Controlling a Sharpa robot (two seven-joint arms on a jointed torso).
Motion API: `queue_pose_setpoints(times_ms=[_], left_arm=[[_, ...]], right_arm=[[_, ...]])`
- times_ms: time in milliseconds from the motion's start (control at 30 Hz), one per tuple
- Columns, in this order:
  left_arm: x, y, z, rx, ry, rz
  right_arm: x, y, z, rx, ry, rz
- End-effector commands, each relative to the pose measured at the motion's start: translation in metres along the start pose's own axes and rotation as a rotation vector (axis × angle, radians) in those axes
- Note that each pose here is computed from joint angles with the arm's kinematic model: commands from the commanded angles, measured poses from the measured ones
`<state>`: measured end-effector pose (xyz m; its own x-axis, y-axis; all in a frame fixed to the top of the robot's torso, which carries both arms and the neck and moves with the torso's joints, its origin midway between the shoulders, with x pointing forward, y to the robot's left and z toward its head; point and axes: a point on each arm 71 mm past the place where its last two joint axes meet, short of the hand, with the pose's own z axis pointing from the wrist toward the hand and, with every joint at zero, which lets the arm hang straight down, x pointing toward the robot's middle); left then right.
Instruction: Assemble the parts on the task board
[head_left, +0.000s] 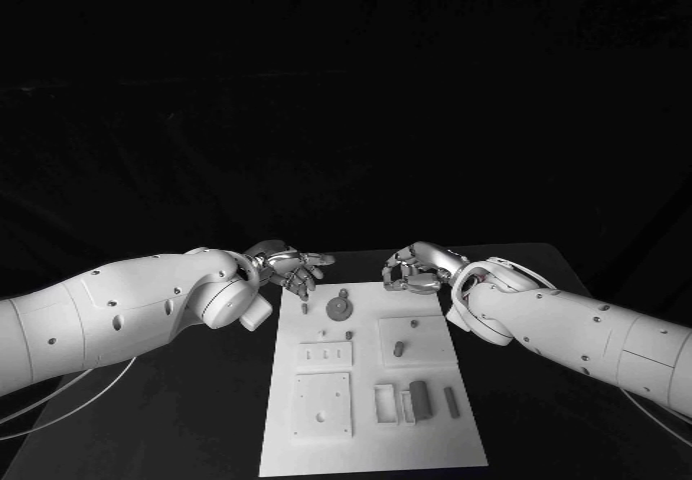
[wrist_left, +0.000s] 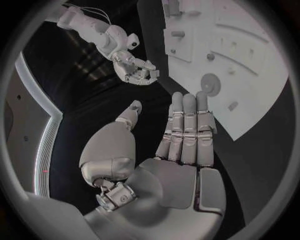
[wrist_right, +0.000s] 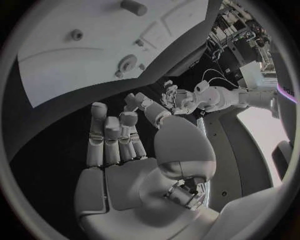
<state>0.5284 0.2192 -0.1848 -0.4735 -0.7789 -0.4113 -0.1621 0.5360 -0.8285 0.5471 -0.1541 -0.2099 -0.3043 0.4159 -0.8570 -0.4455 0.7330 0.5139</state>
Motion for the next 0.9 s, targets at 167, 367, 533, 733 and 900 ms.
queue_pose_setpoints(times_ms=[167, 367, 533, 733, 900], left_arm=[[0.0217, -0.0103, 0.0037, 0.014, 0.099, 0.043], [0.0262, -0.0116, 0.0052, 0.039, 0.125, 0.010], [0.0316, -0.0113, 0.0039, 0.026, 0.127, 0.015], [0.0416, -0.0128, 0.0031, 0.012, 0.173, 0.034], [0.0460, -0.0141, 0.0031, 0.006, 0.183, 0.047]], right_arm=[[0.016, 0.021, 0.009, -0.023, 0.074, -0.010], [0.021, 0.025, 0.009, -0.030, 0.083, -0.004], [0.027, 0.030, 0.010, -0.038, 0.097, 0.003], [0.031, 0.035, 0.011, -0.048, 0.106, 0.008], [0.032, 0.039, 0.011, -0.054, 0.110, 0.010]])
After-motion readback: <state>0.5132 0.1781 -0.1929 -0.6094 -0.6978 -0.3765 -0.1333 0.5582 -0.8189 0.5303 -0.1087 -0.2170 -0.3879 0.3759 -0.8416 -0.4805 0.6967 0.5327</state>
